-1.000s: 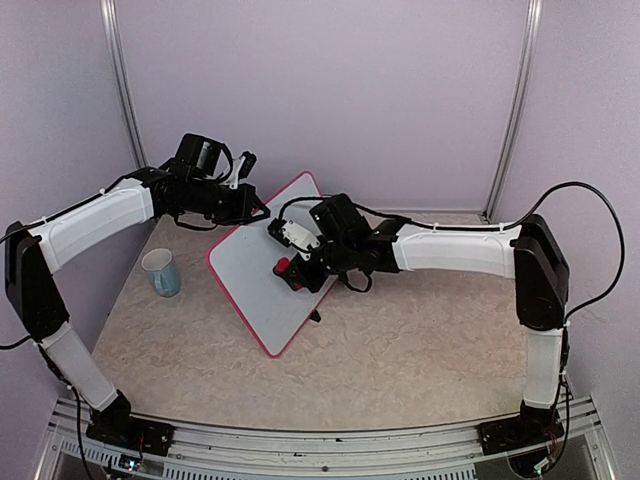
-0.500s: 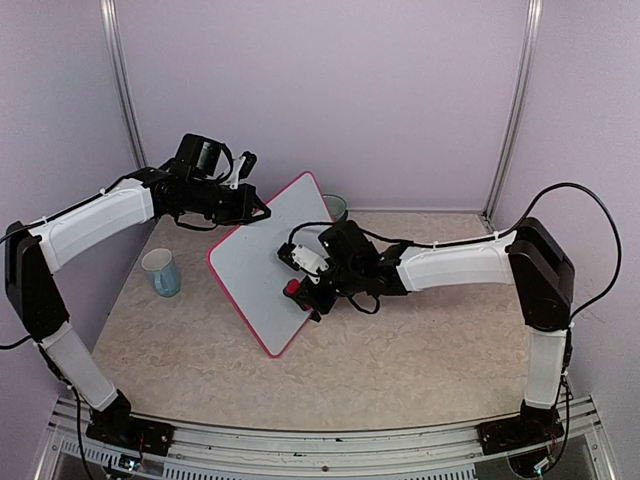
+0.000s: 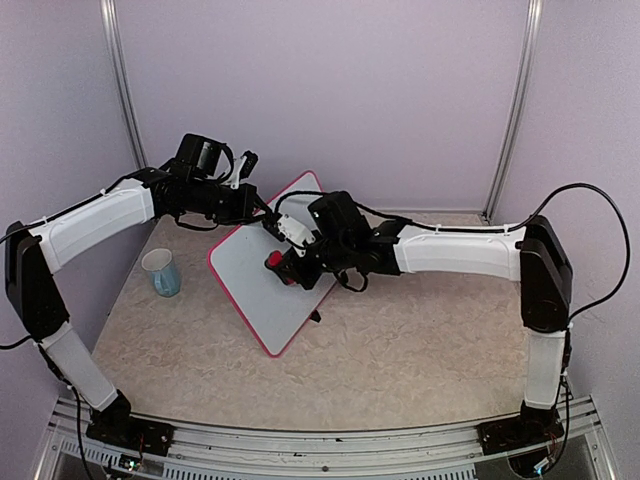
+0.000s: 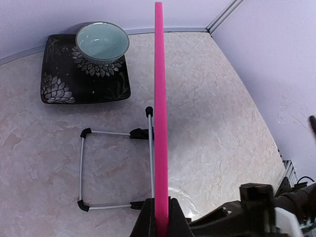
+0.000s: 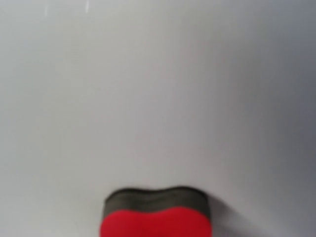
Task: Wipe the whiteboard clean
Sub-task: Erase the whiteboard at the center of the board.
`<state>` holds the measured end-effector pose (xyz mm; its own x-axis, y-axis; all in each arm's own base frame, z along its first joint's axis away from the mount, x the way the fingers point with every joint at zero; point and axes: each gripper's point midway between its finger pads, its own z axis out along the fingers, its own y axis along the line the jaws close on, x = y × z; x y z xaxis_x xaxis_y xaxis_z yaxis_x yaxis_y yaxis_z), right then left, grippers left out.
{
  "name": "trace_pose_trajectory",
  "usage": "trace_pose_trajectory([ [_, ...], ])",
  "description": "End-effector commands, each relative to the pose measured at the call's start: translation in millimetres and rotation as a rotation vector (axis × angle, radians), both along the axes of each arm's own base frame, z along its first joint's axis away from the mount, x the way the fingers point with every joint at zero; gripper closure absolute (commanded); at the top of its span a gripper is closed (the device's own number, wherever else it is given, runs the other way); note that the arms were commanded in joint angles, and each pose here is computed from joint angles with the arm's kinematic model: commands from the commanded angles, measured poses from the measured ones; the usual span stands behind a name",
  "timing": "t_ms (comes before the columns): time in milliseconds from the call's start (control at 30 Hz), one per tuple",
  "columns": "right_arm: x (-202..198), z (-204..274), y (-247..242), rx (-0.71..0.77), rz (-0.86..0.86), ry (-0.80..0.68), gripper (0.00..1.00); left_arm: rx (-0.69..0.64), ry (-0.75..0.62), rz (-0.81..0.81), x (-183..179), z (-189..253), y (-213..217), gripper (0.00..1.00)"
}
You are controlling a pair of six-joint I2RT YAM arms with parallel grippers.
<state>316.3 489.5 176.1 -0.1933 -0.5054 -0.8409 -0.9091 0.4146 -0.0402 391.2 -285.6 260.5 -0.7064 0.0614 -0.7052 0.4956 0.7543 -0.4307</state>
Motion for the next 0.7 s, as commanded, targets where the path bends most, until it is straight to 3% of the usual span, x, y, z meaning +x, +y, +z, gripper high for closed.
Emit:
trace_pose_trajectory([
  [0,2.4,39.6,25.6,0.065,0.021,-0.078,1.0,0.017,0.071,-0.043,-9.3,-29.0,-12.5,1.0],
  [100,0.8,28.4,25.0,0.047,0.022,-0.065,1.0,0.019,0.071,-0.043,-9.3,-29.3,-11.9,1.0],
  [433,-26.5,-79.2,-16.3,-0.09,-0.009,0.086,1.0,0.009,0.069,-0.045,-8.6,-26.8,-11.8,1.0],
  [667,-24.7,-77.3,-27.4,-0.101,-0.029,0.069,1.0,0.013,0.072,-0.043,-8.4,-28.2,-11.7,1.0],
])
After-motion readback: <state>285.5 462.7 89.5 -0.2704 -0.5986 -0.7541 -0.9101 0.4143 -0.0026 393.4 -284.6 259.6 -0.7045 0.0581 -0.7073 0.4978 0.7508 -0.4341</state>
